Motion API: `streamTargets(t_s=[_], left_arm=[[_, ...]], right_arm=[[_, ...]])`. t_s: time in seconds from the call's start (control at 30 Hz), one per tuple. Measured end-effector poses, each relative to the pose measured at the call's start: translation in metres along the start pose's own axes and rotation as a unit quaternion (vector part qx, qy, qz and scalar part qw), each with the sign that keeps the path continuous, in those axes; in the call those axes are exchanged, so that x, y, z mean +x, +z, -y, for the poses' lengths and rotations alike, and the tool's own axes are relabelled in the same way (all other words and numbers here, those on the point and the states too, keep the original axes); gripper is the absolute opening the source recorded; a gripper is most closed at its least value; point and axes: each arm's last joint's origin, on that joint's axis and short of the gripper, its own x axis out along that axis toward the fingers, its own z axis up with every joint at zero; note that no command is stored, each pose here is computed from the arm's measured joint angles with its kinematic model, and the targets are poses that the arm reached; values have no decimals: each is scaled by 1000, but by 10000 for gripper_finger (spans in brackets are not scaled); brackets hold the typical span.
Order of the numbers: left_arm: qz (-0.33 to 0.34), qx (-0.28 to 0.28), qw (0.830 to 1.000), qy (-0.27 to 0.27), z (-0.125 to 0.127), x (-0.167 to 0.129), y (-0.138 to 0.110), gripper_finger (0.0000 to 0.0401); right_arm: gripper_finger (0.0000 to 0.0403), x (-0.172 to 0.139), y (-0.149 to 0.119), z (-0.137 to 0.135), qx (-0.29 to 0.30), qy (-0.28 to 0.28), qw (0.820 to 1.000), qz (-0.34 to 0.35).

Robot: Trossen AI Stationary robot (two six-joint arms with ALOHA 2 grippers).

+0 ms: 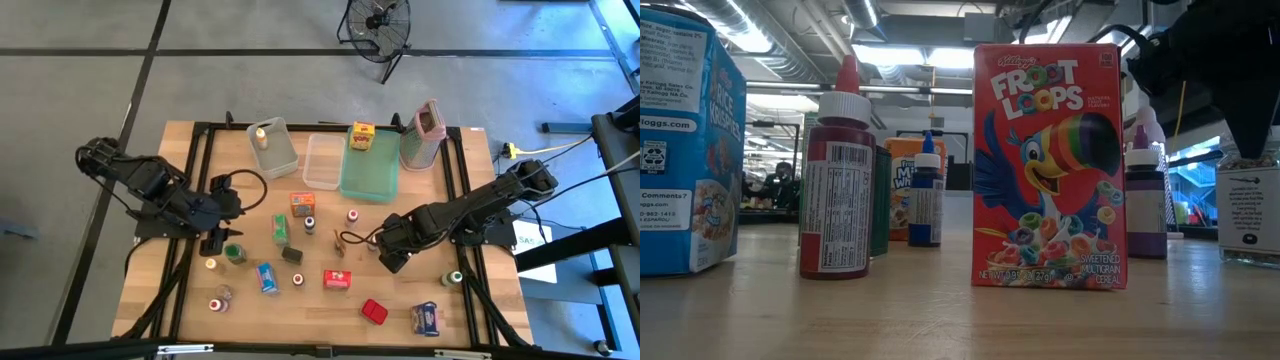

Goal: Pick & Place Kitchen Items
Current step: Put the white seasoning bottle into the white bin

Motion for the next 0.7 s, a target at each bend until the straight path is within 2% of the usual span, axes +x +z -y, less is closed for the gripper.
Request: streamTargets(t_s=[0.1, 0.53, 0.7], left_arm=[[3, -2, 1000, 0, 3, -1, -1, 230], [16, -2, 1000, -8, 20, -8, -11, 228], [20, 5, 1000, -13, 26, -10, -14, 230]], right_arm=[[208, 0, 0, 0, 1, 0, 1000, 0], [214, -1, -2, 0, 4, 9, 999, -33], [213, -22, -3, -5, -5, 9, 999, -34]])
